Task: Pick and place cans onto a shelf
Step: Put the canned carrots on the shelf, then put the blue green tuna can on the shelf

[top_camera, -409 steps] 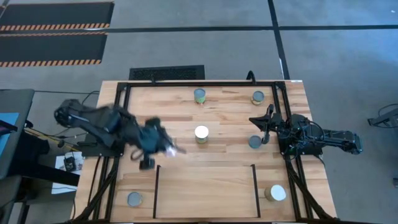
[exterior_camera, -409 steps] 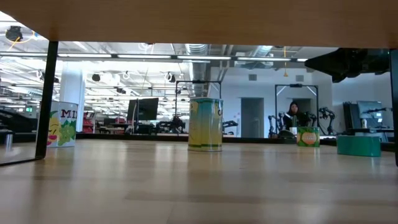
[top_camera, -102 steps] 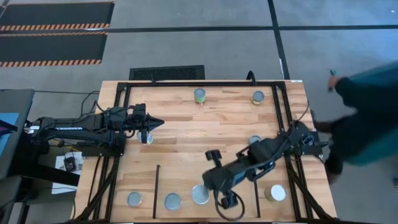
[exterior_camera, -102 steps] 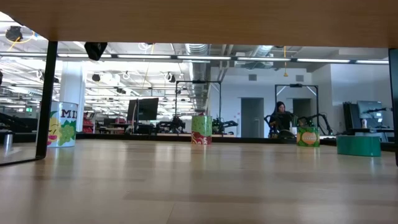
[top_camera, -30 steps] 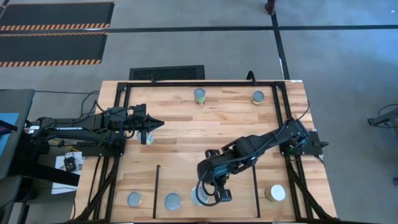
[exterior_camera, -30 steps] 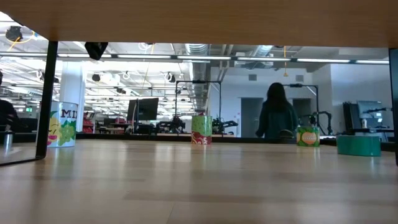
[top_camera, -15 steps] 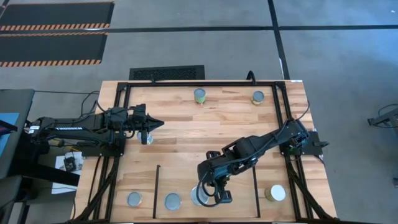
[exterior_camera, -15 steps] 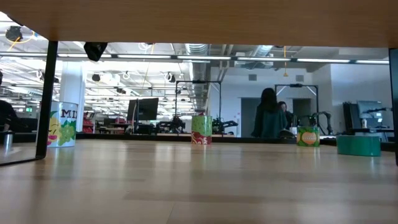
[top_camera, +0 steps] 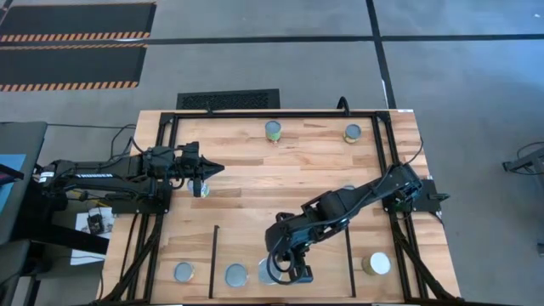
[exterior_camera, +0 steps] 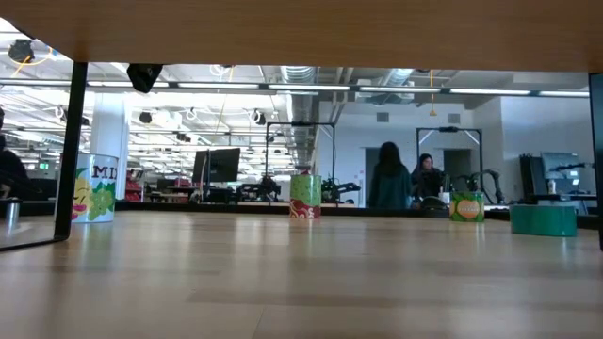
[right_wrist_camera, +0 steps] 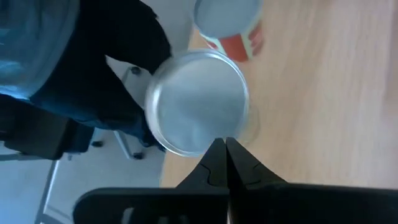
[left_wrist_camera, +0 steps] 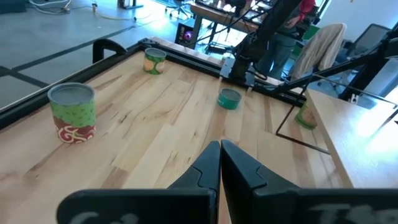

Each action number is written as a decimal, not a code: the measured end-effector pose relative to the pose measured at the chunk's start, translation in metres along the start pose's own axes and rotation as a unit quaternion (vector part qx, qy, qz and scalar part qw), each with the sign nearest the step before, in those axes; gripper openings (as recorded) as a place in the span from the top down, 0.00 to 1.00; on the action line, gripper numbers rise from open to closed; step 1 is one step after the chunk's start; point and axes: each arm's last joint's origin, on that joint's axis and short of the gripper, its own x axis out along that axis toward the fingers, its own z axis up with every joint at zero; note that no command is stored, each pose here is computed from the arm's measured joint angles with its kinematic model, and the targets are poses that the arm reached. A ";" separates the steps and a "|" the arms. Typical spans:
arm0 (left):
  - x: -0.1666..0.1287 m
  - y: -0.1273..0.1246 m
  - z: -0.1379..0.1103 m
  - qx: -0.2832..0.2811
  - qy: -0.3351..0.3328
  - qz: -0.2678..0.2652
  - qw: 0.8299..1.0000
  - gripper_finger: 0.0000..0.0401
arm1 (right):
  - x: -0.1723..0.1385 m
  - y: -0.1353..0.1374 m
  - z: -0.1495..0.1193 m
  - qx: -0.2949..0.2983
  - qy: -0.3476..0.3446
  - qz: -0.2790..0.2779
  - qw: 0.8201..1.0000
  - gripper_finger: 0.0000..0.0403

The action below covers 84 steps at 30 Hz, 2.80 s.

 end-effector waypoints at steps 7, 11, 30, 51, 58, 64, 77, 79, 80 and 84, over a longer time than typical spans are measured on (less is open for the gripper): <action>0.000 0.000 0.000 0.000 0.000 0.000 1.000 1.00 | -0.001 -0.002 0.002 -0.009 -0.007 0.000 1.000 0.99; 0.000 0.000 0.000 0.000 0.000 0.000 1.000 1.00 | -0.024 -0.007 0.004 -0.004 -0.029 -0.019 0.999 0.99; 0.000 0.002 0.000 -0.006 -0.004 0.024 1.000 1.00 | -0.070 -0.128 -0.011 -0.073 -0.047 -0.124 0.988 1.00; 0.022 0.004 0.000 -0.073 0.113 0.150 0.980 1.00 | -0.080 -0.199 -0.139 0.000 -0.256 -0.178 0.950 1.00; 0.022 -0.003 0.017 -0.084 0.195 0.188 0.959 1.00 | -0.092 -0.208 -0.166 -0.001 -0.288 -0.192 0.938 1.00; 0.025 -0.007 0.024 -0.086 0.223 0.185 0.953 1.00 | -0.093 -0.212 -0.183 0.006 -0.346 -0.193 0.918 1.00; 0.030 -0.004 0.010 -0.048 0.243 0.179 0.952 1.00 | -0.115 -0.191 -0.228 0.079 -0.289 -0.205 0.932 0.99; 0.033 -0.004 0.006 -0.042 0.244 0.165 0.955 1.00 | -0.115 -0.189 -0.237 0.104 -0.260 -0.219 0.935 0.99; 0.034 -0.005 0.006 -0.043 0.236 0.156 0.958 1.00 | -0.113 -0.188 -0.243 0.118 -0.237 -0.227 0.937 0.99; 0.038 -0.007 0.006 -0.039 0.199 0.131 0.971 1.00 | -0.107 -0.185 -0.260 0.171 -0.162 -0.237 0.943 0.97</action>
